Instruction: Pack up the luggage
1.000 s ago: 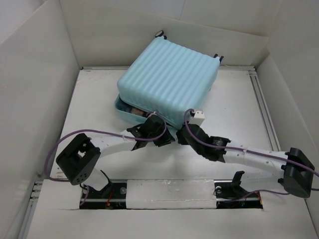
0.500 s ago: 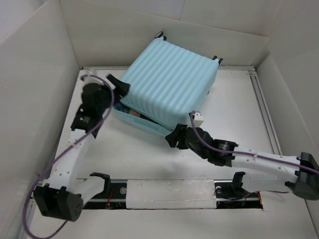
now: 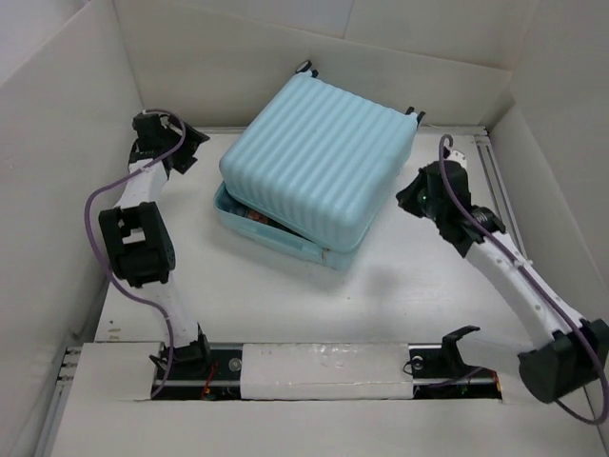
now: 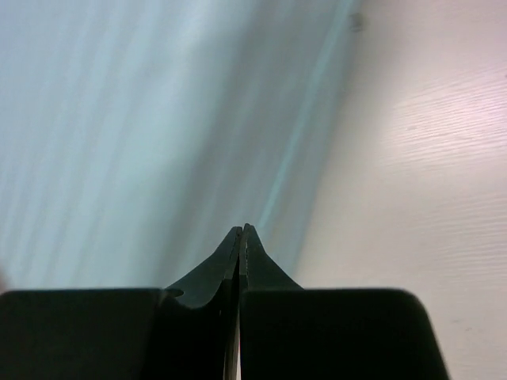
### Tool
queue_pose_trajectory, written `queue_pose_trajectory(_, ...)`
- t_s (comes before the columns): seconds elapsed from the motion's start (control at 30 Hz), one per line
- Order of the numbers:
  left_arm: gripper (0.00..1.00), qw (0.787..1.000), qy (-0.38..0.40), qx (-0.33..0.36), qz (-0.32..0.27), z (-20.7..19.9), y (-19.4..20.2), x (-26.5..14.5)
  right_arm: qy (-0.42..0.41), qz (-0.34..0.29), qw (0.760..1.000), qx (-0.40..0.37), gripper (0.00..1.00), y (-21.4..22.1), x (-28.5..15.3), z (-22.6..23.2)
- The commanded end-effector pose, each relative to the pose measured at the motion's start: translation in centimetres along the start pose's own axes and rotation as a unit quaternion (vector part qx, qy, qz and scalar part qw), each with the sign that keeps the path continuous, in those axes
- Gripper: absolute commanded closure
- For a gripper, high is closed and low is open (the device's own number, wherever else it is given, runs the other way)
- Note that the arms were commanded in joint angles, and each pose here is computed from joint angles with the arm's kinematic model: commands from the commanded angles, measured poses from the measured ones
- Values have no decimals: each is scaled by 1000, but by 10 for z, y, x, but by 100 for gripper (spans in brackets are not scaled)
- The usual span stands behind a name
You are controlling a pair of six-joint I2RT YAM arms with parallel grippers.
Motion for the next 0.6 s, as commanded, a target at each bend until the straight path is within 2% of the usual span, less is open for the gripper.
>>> queue_pose_trajectory(0.0, 29, 997, 24, 29, 61, -16, 15, 13, 26, 38, 999, -16, 100, -8, 33, -33)
queue_pose_trajectory(0.13, 37, 995, 20, 33, 88, -2, 43, 16, 17, 47, 999, 3, 98, -30, 81, -46)
queue_pose_trajectory(0.17, 39, 995, 20, 36, 95, -1, 53, 16, -13, 52, 999, -2, 98, -40, 90, -32)
queue_pose_trajectory(0.23, 41, 990, 10, 54, 128, 14, 81, 12, -17, 105, 994, -24, 98, -23, 129, -29)
queue_pose_trajectory(0.27, 42, 988, 24, 73, 137, 4, 96, 4, -40, 120, 991, -38, 98, -16, 137, -14)
queue_pose_trajectory(0.33, 42, 981, 13, 89, 171, 17, 130, -7, -78, 121, 988, -51, 98, -18, 162, 9)
queue_pose_trajectory(0.4, 44, 978, 38, 107, 174, 4, 149, -35, -135, 120, 982, -63, 98, -24, 170, 36)
queue_pose_trajectory(0.43, 44, 977, 24, 101, 187, 25, 170, -45, -150, 129, 978, -65, 98, -18, 182, 42)
queue_pose_trajectory(0.5, 47, 978, 51, 104, 174, 16, 177, -80, -191, 135, 970, -66, 97, -24, 188, 57)
queue_pose_trajectory(0.53, 47, 977, 33, 92, 188, 36, 191, -92, -203, 116, 970, -70, 97, -42, 190, 71)
queue_pose_trajectory(0.57, 47, 977, 37, 87, 191, 39, 195, -104, -199, 137, 968, -70, 97, -35, 200, 68)
Point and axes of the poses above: each gripper's point midway between its finger pads, its own x axis out along the fingers, its own z axis along the line the jaws close on, y = z × x, the point moved 5 cm from there along -x, back along the fingers, and after that the axes turned 1 degree about -x, right-handed, at the moved point
